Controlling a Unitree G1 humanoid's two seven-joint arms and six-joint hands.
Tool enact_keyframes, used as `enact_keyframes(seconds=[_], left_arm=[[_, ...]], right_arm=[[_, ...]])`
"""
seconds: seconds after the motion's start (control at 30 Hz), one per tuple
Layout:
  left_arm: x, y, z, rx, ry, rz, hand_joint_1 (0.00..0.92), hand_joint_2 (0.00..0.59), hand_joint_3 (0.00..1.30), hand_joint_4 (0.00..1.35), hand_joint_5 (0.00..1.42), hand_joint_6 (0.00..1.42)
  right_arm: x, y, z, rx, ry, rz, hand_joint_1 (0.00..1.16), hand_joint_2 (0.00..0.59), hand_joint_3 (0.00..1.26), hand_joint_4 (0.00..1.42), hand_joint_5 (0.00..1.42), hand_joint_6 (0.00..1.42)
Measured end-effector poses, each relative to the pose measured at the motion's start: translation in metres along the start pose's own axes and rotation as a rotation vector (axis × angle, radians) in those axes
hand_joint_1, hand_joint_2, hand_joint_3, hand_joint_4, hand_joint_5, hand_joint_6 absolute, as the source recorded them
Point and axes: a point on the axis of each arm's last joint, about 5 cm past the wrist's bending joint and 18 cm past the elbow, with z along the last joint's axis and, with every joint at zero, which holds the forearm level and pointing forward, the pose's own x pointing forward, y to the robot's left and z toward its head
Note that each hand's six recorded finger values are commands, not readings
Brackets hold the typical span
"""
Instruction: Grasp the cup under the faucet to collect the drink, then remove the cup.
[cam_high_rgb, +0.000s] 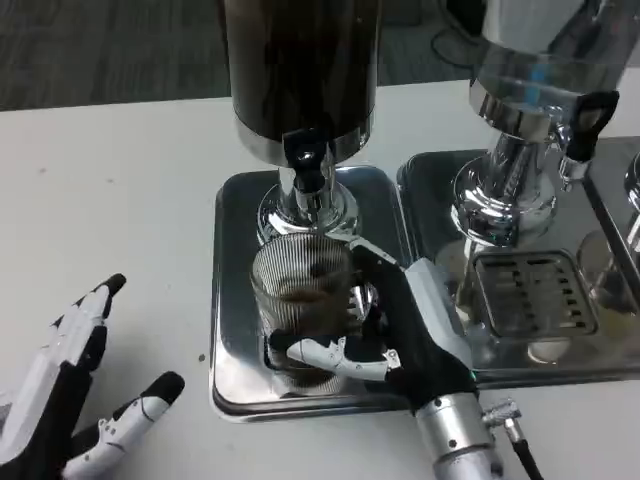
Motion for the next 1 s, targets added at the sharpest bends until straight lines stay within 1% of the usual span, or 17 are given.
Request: enact_keyframes(seconds=[0.1, 0.2, 0.27, 0.33, 0.37, 0.47, 0.53, 0.6, 0.67, 0.7, 0.77, 0.9, 1.0], left_arm=[[0.002, 0.000, 0.0003, -0.001, -0.005, -0.008, 0.000, 0.169, 0.00, 0.00, 0.00, 0.00], [0.002, 0.000, 0.0001, -0.001, -0.005, -0.012, 0.000, 0.169, 0.00, 0.00, 0.00, 0.00], [0.003, 0.000, 0.0000, 0.001, -0.007, -0.013, 0.000, 0.169, 0.00, 0.00, 0.00, 0.00], [0.003, 0.001, -0.0003, 0.004, -0.008, -0.014, 0.000, 0.169, 0.00, 0.00, 0.00, 0.00], [0.003, 0.002, -0.0005, 0.008, -0.011, -0.016, 0.000, 0.169, 0.00, 0.00, 0.00, 0.00], [0.003, 0.003, -0.0005, 0.012, -0.020, -0.026, 0.000, 0.168, 0.00, 0.00, 0.00, 0.00], [0.004, 0.003, -0.0003, 0.011, -0.027, -0.033, 0.000, 0.135, 0.00, 0.00, 0.00, 0.00], [0.006, 0.004, -0.0001, 0.016, -0.036, -0.038, 0.000, 0.101, 0.00, 0.00, 0.00, 0.00], [0.008, 0.006, 0.0003, 0.031, -0.050, -0.043, 0.000, 0.097, 0.00, 0.00, 0.00, 0.00], [0.009, 0.007, 0.0006, 0.037, -0.055, -0.045, 0.000, 0.096, 0.00, 0.00, 0.00, 0.00], [0.011, 0.011, 0.0021, 0.052, -0.073, -0.050, 0.000, 0.093, 0.00, 0.00, 0.00, 0.00], [0.015, 0.017, 0.0067, 0.089, -0.105, -0.046, 0.000, 0.057, 0.00, 0.00, 0.00, 0.00], [0.013, 0.017, 0.0092, 0.111, -0.109, -0.063, 0.000, 0.051, 0.00, 0.00, 0.00, 0.00]], right_arm=[[-0.002, -0.0012, -0.0018, 0.001, 0.011, -0.029, 0.95, 0.169, 0.46, 0.58, 0.86, 1.29], [-0.005, -0.0021, -0.0016, 0.001, 0.006, -0.048, 0.96, 0.164, 0.47, 0.60, 0.87, 1.29], [-0.007, -0.0031, -0.0008, -0.002, -0.003, -0.059, 0.96, 0.161, 0.49, 0.60, 0.88, 1.31], [-0.010, -0.0032, -0.0001, 0.000, -0.006, -0.079, 0.95, 0.157, 0.49, 0.61, 0.89, 1.31], [-0.012, -0.0036, 0.0010, 0.004, -0.010, -0.091, 0.95, 0.157, 0.49, 0.61, 0.89, 1.31], [-0.016, -0.0043, 0.0026, 0.010, -0.016, -0.109, 0.96, 0.157, 0.50, 0.62, 0.89, 1.32], [-0.019, -0.0055, 0.0033, 0.011, -0.021, -0.121, 0.95, 0.157, 0.50, 0.62, 0.89, 1.32], [-0.022, -0.0090, 0.0050, 0.010, -0.032, -0.140, 0.95, 0.153, 0.51, 0.62, 0.90, 1.33], [-0.026, -0.0136, 0.0046, -0.011, -0.046, -0.140, 0.95, 0.149, 0.51, 0.63, 0.91, 1.33], [-0.028, -0.0141, 0.0050, -0.012, -0.047, -0.140, 0.95, 0.148, 0.51, 0.64, 0.91, 1.33], [-0.031, -0.0152, 0.0070, -0.018, -0.057, -0.142, 0.95, 0.147, 0.52, 0.64, 0.92, 1.34], [-0.038, -0.0206, 0.0134, -0.017, -0.088, -0.147, 0.95, 0.147, 0.52, 0.64, 0.92, 1.34], [-0.046, -0.0234, 0.0135, -0.021, -0.085, -0.136, 0.95, 0.148, 0.52, 0.64, 0.92, 1.34]])
